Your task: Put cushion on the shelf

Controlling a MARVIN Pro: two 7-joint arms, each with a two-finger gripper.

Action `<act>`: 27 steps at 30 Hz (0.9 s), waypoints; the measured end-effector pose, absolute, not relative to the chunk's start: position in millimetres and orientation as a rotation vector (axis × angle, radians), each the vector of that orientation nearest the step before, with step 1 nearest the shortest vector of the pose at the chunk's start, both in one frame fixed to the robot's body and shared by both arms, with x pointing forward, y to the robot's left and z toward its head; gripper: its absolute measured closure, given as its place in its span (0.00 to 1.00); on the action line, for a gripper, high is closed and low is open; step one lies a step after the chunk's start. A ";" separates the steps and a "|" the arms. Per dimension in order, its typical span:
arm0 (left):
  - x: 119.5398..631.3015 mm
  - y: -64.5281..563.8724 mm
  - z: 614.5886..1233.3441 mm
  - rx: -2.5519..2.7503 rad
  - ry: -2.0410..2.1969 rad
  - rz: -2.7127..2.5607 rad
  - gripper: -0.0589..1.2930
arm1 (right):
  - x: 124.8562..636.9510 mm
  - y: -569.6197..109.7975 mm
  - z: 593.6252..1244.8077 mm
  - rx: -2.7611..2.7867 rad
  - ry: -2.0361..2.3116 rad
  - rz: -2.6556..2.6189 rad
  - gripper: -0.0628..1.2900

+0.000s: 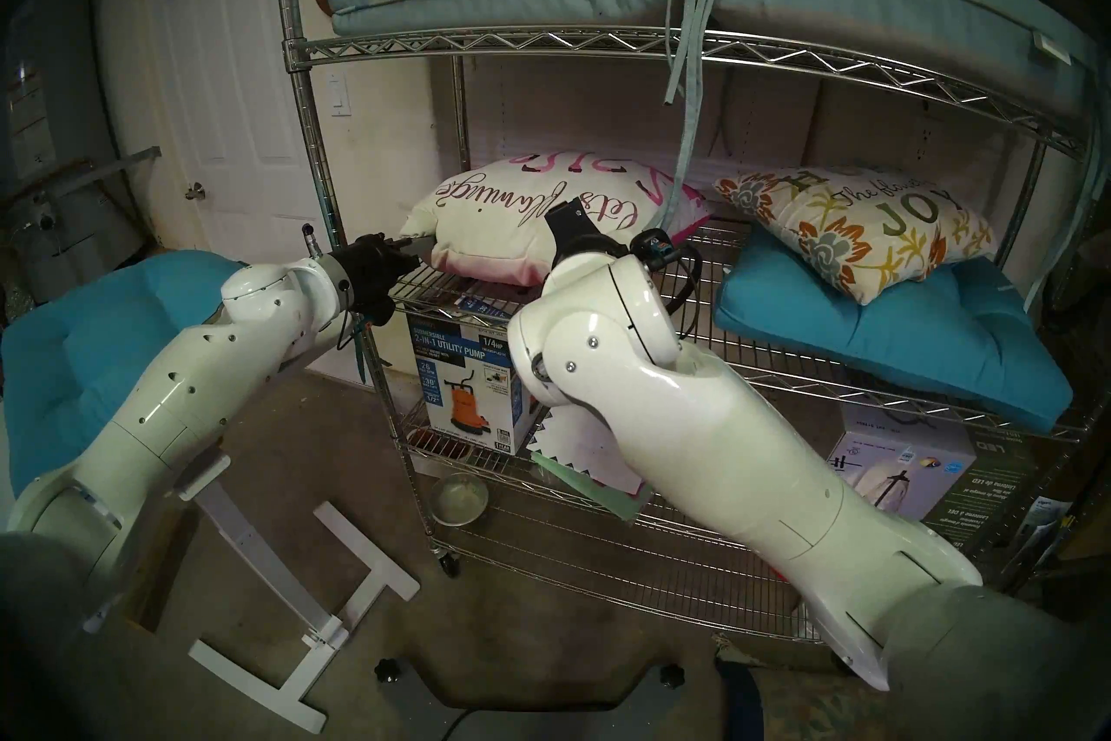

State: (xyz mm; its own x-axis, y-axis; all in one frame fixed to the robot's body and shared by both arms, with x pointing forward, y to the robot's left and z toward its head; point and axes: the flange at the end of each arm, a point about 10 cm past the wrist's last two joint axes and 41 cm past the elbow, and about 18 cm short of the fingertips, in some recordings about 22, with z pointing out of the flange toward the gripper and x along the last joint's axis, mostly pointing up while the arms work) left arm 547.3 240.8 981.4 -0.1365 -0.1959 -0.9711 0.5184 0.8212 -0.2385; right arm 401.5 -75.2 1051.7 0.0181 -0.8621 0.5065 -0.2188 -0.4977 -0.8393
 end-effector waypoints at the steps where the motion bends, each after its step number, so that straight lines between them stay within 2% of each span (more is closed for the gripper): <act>1: 547.4 240.1 981.5 0.262 1.595 -0.630 0.95 | 397.4 -75.6 1051.7 -1.753 1.109 -1.511 0.03; 5: 547.9 237.3 981.6 0.260 1.593 -0.637 0.95 | 383.3 -75.9 1050.5 -1.759 1.120 -1.496 0.03; 7: 548.0 235.9 981.5 0.258 1.592 -0.639 0.91 | 377.4 -75.1 1049.4 -1.761 1.116 -1.491 0.03; 9: 548.3 234.8 981.5 0.256 1.592 -0.640 0.66 | 372.2 -74.1 1048.2 -1.758 1.106 -1.490 0.03; 10: 548.5 234.2 981.6 0.254 1.592 -0.640 0.43 | 369.7 -73.7 1047.3 -1.756 1.101 -1.490 0.03; 13: 548.5 234.2 981.6 0.254 1.592 -0.640 0.43 | 369.7 -73.7 1047.3 -1.756 1.101 -1.490 0.03; 14: 549.2 232.7 981.4 0.246 1.594 -0.636 0.08 | 363.7 -73.5 1044.3 -1.748 1.089 -1.493 0.03; 16: 549.2 232.7 981.4 0.246 1.594 -0.636 0.08 | 363.7 -73.5 1044.3 -1.748 1.089 -1.493 0.03; 18: 549.4 232.4 981.1 0.245 1.596 -0.635 0.02 | 362.7 -73.9 1044.0 -1.744 1.088 -1.495 0.03; 27: 543.5 232.1 980.2 0.250 1.605 -0.623 0.03 | 360.6 -74.8 1046.5 -1.722 1.087 -1.502 0.03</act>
